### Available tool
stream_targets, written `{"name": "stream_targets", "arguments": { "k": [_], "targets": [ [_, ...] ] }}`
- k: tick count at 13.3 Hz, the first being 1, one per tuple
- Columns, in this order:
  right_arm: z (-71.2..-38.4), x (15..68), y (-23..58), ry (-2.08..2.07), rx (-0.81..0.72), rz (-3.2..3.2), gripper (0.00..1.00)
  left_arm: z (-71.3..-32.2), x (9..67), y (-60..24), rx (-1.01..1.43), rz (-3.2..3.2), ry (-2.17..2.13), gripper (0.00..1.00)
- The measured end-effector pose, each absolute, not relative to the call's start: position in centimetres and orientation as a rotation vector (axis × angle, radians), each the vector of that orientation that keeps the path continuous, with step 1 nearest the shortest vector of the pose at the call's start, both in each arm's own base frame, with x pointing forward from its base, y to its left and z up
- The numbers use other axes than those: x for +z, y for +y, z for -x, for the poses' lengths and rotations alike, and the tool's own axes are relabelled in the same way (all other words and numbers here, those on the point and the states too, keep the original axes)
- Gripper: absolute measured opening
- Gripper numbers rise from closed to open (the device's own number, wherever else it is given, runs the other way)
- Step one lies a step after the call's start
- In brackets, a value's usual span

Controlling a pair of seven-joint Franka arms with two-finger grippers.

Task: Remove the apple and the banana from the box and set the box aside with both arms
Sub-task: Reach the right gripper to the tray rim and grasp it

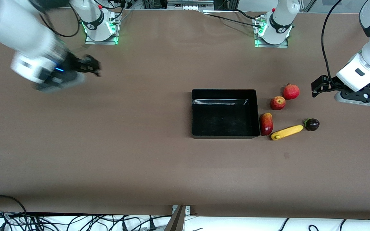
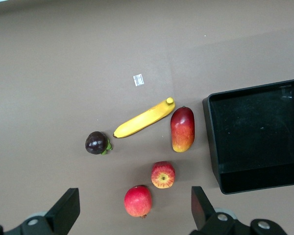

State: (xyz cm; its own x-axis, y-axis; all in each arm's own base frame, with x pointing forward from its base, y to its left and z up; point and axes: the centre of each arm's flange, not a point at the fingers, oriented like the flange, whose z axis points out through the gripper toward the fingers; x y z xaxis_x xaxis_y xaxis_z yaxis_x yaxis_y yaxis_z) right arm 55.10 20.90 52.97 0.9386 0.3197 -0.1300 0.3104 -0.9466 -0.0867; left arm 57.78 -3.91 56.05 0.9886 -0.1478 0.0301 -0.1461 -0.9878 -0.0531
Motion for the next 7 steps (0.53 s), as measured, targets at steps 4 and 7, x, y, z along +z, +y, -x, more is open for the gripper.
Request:
{"name": "stream_targets", "arguments": {
  "k": [4,7],
  "targets": [
    [-56.1,44.7,32.0,-0.319,0.238,2.959,1.00,-57.8,56.0,-4.0,-0.050,3.082,0.229,1.00],
    [-54.0,39.4,42.3,-0.138,0.120,2.971,1.00,-57.6,55.7,-4.0,-0.021,3.082,0.229,1.00]
  ]
}}
